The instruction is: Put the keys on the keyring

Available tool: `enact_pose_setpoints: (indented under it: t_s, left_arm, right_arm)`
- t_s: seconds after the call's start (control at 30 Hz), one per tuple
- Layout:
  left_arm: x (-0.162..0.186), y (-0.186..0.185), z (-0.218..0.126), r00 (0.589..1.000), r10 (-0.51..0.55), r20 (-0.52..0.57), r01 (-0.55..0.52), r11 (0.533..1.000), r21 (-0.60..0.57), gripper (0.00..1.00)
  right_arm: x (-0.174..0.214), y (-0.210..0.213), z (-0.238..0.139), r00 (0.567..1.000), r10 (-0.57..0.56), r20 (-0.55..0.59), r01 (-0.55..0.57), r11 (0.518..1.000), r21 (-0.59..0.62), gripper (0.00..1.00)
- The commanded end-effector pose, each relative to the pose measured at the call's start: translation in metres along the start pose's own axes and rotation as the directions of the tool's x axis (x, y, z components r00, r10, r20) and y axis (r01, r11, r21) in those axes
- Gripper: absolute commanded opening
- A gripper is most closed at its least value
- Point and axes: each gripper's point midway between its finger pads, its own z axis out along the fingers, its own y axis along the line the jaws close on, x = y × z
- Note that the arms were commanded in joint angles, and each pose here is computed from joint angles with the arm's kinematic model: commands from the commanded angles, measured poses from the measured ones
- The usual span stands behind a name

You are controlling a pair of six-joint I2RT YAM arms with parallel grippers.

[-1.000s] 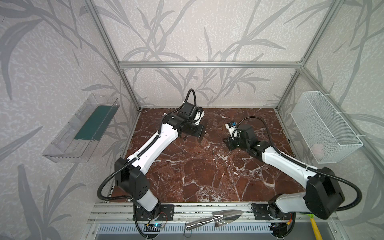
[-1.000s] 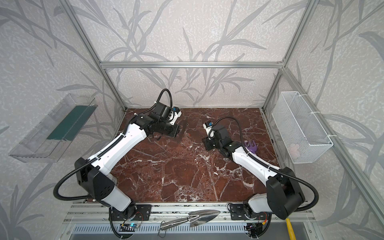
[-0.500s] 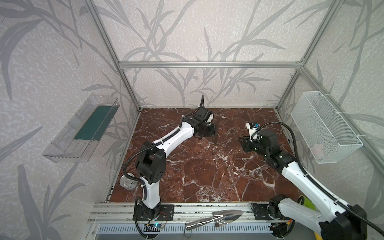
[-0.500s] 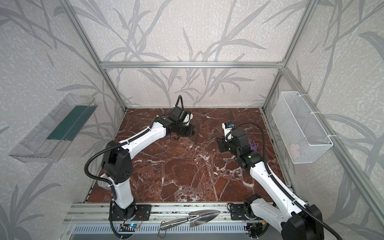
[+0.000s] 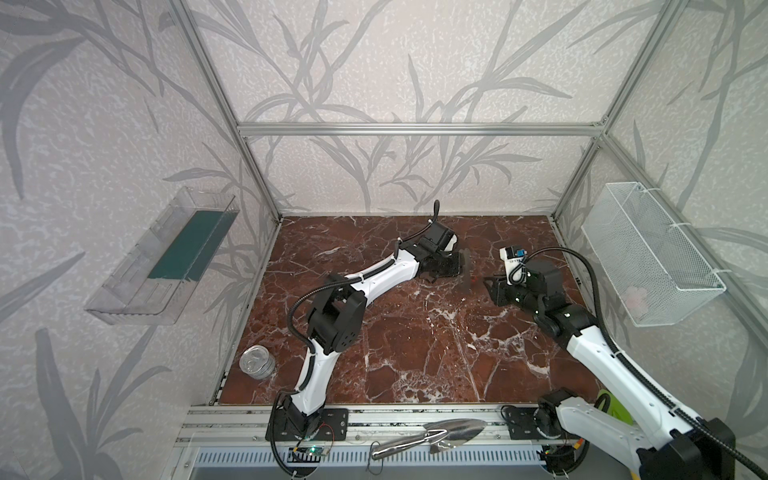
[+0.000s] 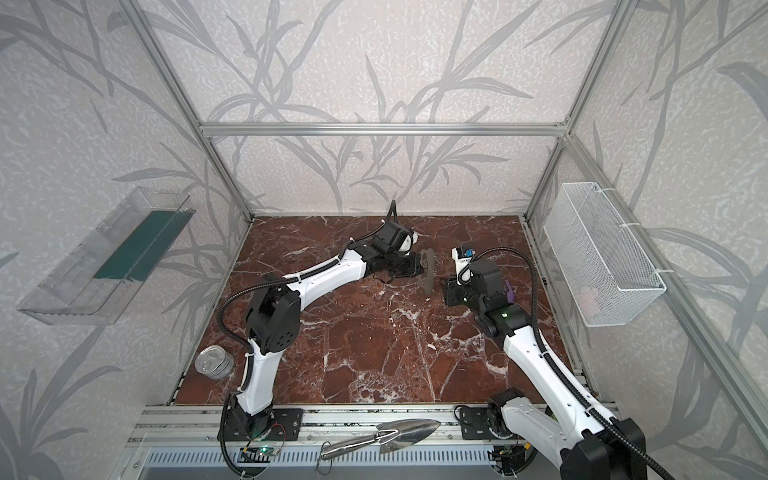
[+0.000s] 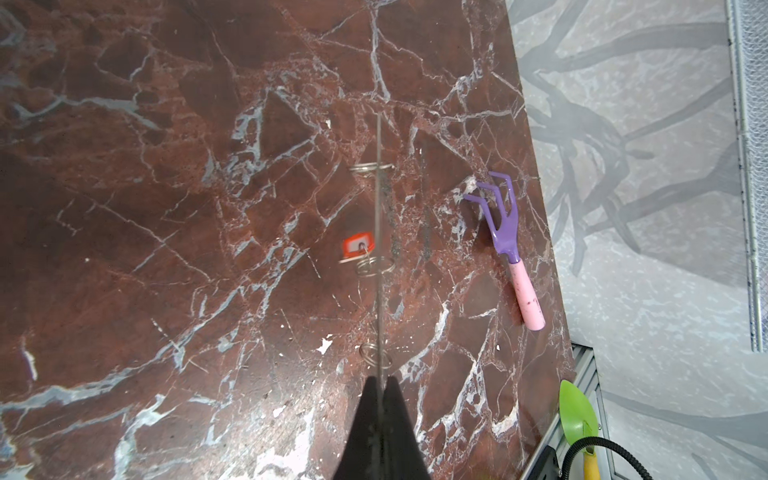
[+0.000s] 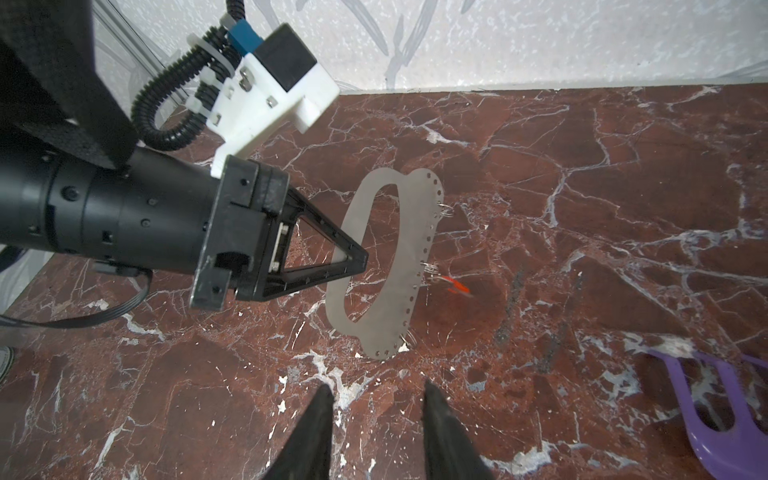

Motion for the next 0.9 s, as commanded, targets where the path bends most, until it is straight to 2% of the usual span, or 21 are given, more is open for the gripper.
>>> enact_pose_setpoints:
  t_s: [0.0,0.4,0.87]
  left_arm:
    - [-0.011,0.008,0.001,0.999,-0.024,0.029,0.024,1.0,0.003,0.0]
    - [0.004,0.067,-0.006,0.998,-0.066,-0.006,0.065,0.995,-0.07,0.0]
    - [0.023,0.111,-0.018,0.991,-0.11,-0.076,0.1,0.987,-0.128,0.0]
  right_arm:
    - [-0.002,0.001,-0.006,1.0,0.001,0.013,-0.001,1.0,-0.007,0.37]
    - [0.0,-0.001,-0.004,1.0,0.004,0.002,-0.004,1.0,-0.004,0.37]
    - [0.002,-0.002,-0.003,1.0,0.007,-0.006,-0.007,1.0,0.001,0.37]
